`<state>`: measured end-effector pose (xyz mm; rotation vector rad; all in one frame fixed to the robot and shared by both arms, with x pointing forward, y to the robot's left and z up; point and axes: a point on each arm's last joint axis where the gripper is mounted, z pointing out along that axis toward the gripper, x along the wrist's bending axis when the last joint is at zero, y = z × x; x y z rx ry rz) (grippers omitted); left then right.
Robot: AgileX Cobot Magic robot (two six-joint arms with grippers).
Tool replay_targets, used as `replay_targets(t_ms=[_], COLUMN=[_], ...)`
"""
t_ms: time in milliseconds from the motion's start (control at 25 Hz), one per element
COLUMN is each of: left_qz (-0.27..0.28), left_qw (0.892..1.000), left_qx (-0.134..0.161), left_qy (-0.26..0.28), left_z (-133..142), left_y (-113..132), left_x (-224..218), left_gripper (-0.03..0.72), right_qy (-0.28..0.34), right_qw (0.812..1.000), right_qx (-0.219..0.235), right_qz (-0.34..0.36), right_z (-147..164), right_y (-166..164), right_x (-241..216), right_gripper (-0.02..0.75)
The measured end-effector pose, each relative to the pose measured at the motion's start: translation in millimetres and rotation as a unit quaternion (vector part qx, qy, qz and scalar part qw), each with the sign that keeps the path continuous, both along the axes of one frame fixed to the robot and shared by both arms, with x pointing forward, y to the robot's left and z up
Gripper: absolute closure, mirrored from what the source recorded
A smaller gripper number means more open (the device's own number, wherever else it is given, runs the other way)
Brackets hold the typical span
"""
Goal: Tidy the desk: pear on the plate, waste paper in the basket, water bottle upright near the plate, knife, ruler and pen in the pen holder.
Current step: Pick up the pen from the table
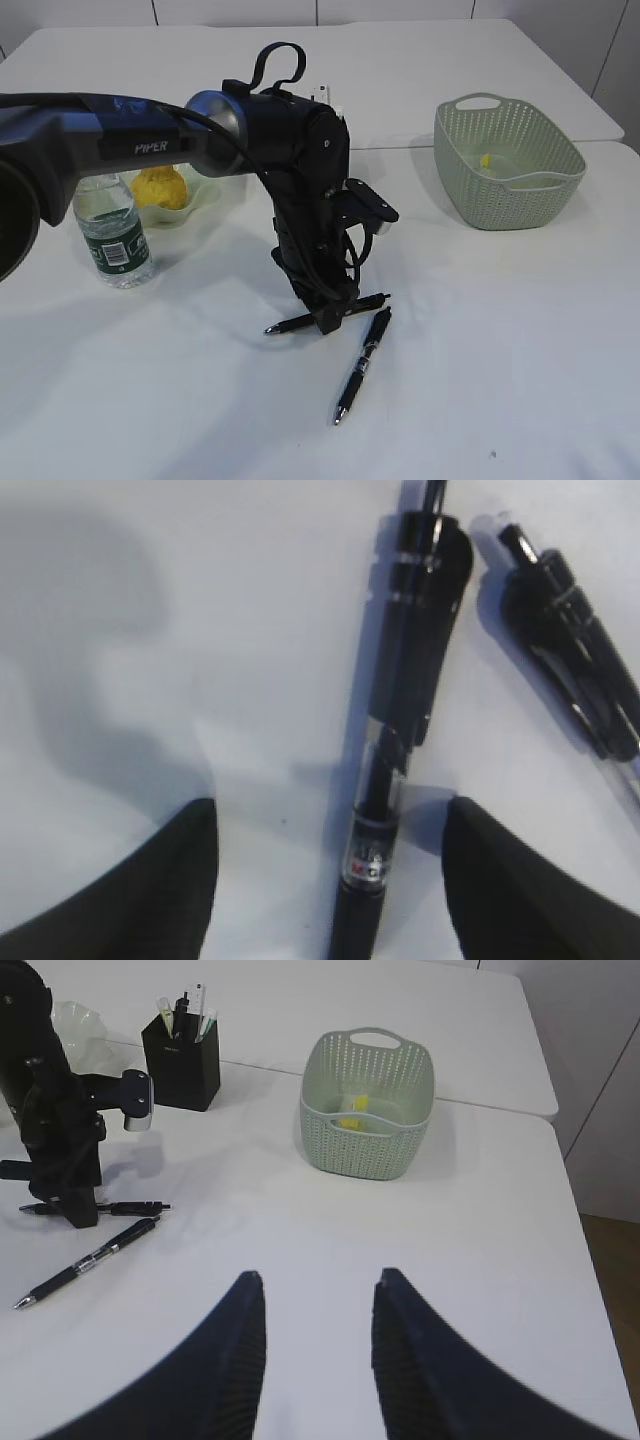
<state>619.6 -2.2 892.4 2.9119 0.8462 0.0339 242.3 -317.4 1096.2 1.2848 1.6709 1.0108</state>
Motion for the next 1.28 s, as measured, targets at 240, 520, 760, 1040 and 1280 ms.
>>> replay_targets(t_ms=[240, 520, 760, 1040, 1280], left_qz=[-0.001, -0.002, 0.001, 0.038, 0.044], left_qw=[1.0, 1.0, 0.999, 0.998, 0.994], left_qx=[0.003, 0.013, 0.025, -0.04, -0.074], left_qy=[-0.001, 0.014, 0.031, -0.037, -0.074], left_z=[-1, -1, 7, 62, 104], left_y=[0, 2, 2, -13, -14], left_x=[0, -2, -2, 16, 17], left_gripper=[0.401, 0.601, 0.601, 0.601, 0.601], right_qy=[0.0, -0.001, -0.002, -0.033, -0.039], right_qw=[1.0, 1.0, 1.0, 0.999, 0.999], right_qx=[0.0, 0.0, 0.0, 0.007, 0.009], right_qz=[0.0, 0.0, 0.0, 0.007, 0.008], right_z=[0, 0, 0, 6, 7], right_y=[0, 0, 0, 2, 2], right_x=[0, 0, 0, 2, 2], right_gripper=[0.438, 0.438, 0.438, 0.438, 0.439])
